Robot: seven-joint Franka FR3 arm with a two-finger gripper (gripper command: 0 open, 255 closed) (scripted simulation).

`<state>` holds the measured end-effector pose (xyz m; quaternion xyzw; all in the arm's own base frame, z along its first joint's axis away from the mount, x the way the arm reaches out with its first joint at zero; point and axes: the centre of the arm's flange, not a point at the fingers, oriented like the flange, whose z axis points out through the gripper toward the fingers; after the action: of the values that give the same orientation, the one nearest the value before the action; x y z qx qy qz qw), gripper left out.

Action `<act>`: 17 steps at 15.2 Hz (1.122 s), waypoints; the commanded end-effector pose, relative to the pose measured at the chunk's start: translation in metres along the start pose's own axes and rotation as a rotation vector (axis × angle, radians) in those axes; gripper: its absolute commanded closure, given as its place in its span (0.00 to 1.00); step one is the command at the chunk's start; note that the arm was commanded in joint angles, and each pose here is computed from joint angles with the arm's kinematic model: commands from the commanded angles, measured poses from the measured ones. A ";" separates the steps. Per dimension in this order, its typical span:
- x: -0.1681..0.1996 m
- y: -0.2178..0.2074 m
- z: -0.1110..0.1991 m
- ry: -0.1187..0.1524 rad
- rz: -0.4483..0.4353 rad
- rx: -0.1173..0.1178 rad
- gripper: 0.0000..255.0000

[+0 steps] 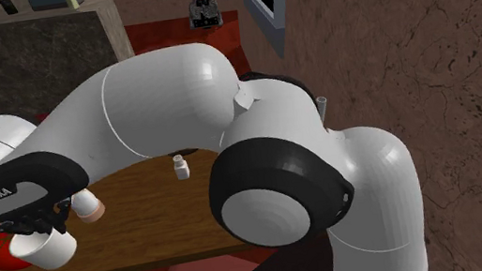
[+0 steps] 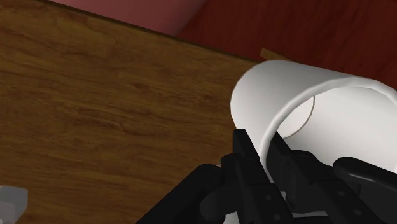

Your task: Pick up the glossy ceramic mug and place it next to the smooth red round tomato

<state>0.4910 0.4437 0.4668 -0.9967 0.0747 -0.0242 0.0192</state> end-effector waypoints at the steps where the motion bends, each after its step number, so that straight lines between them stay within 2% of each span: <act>1: -0.001 0.001 0.010 0.001 0.000 0.001 1.00; 17: -0.005 0.004 0.094 0.001 0.000 0.001 1.00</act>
<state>0.4903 0.4424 0.3766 -0.9967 0.0747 -0.0242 0.0192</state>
